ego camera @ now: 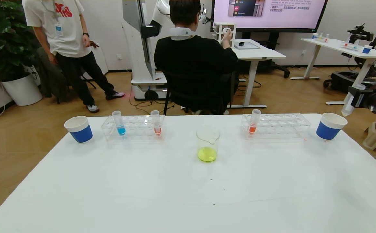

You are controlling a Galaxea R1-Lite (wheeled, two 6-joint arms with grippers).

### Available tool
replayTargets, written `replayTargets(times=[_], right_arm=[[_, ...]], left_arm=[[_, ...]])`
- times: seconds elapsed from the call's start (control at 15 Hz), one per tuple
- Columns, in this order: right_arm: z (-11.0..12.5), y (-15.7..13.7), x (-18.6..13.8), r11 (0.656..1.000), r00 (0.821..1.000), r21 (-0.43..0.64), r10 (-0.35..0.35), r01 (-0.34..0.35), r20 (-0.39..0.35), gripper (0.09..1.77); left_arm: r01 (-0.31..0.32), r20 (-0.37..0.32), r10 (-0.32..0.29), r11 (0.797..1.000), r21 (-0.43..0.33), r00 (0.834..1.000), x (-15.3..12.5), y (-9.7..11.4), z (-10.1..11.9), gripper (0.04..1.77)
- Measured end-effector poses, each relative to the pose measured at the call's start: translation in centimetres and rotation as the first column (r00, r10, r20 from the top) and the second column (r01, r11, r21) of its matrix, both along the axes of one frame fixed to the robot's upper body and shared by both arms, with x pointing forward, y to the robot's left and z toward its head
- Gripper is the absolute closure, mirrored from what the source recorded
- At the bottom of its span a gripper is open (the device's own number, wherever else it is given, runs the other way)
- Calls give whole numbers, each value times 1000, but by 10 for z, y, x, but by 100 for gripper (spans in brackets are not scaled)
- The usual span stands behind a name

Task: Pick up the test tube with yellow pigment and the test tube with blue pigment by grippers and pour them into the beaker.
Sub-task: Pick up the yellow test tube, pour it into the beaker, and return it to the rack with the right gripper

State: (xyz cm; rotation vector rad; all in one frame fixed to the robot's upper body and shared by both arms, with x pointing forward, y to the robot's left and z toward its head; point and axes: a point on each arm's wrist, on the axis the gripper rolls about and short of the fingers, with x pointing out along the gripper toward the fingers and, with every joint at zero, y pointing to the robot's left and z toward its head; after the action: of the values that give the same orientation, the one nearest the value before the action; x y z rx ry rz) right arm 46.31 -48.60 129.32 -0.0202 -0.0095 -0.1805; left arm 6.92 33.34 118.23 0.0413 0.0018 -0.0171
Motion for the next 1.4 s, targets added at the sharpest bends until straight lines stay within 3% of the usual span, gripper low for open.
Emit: replayTargets(times=[0.33,0.93,1.0,1.07,1.2,1.27,1.4], right_arm=[[-30,-18,26,1000,999,16,-17,17,-33,134],[-69,-12,39,1000,998,24,6,-5,-59,133],[-71,-10,39,1000,998,25,10,-8,-62,121],[-71,-9,39,1000,998,26,13,-11,-65,94],[-69,-7,39,1000,998,25,16,-15,-60,26],[-66,-6,38,1000,998,24,18,-17,-56,12],[-60,-4,37,999,999,23,23,-22,-47,12]], left_arm=[[0,0,0,1000,0,1000,0,0,0,6],[0,0,0,1000,0,1000,0,0,0,6],[0,0,0,1000,0,1000,0,0,0,6],[0,0,0,1000,0,1000,0,0,0,6],[0,0,0,1000,0,1000,0,0,0,6],[0,0,0,1000,0,1000,0,0,0,6],[0,0,0,1000,0,1000,0,0,0,6]])
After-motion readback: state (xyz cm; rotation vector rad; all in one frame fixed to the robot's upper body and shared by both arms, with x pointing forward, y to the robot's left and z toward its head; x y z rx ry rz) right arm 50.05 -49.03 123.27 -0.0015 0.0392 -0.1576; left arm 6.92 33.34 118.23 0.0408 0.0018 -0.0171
